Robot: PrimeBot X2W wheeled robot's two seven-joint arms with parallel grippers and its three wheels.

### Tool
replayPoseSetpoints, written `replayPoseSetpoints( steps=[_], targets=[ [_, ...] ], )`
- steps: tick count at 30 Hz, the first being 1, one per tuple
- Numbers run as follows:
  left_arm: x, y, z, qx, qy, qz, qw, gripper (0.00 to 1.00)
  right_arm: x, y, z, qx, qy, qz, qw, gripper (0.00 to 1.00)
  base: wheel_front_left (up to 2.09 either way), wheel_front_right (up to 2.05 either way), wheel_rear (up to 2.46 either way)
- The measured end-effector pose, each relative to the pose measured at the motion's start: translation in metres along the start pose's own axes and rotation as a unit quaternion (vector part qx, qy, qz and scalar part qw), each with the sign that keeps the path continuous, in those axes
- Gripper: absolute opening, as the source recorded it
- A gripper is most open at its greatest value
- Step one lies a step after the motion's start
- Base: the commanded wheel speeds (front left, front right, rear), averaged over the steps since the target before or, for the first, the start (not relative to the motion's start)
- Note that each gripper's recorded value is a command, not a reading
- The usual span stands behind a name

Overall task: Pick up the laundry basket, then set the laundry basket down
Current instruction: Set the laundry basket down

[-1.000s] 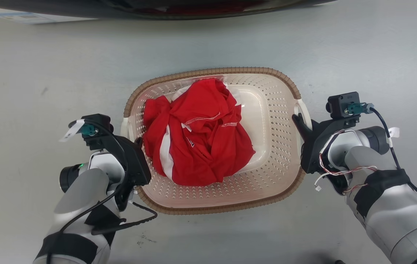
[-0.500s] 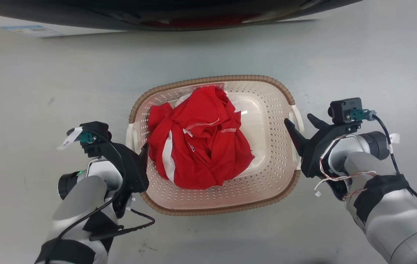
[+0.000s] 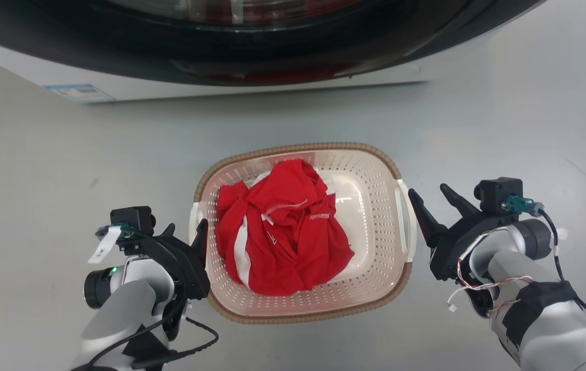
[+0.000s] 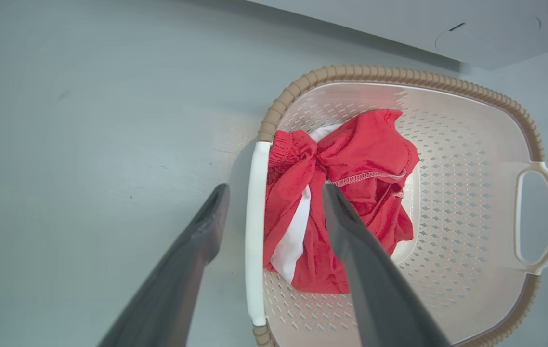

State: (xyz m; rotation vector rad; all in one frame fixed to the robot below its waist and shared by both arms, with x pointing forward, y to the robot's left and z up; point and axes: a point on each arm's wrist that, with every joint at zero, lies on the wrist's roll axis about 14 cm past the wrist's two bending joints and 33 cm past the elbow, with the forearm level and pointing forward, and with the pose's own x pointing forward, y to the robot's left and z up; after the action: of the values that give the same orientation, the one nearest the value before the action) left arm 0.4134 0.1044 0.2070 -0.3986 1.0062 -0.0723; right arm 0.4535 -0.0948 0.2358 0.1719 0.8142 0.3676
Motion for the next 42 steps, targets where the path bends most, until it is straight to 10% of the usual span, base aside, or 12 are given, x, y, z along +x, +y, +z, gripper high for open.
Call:
replayPoseSetpoints(
  steps=[21, 42],
  targets=[
    [-0.075, -0.033, 0.072, 0.062, -0.182, -0.050, 0.980, 1.00, -0.071, 0.023, 0.070, -0.002, -0.132, 0.006, 0.991, 1.00, 0.00, 0.00, 0.00],
    [-0.169, -0.057, 0.121, 0.129, -0.353, -0.058, 0.925, 1.00, -0.153, 0.038, 0.137, -0.048, -0.288, -0.028, 0.956, 1.00, 0.00, 0.00, 0.00]
  ],
)
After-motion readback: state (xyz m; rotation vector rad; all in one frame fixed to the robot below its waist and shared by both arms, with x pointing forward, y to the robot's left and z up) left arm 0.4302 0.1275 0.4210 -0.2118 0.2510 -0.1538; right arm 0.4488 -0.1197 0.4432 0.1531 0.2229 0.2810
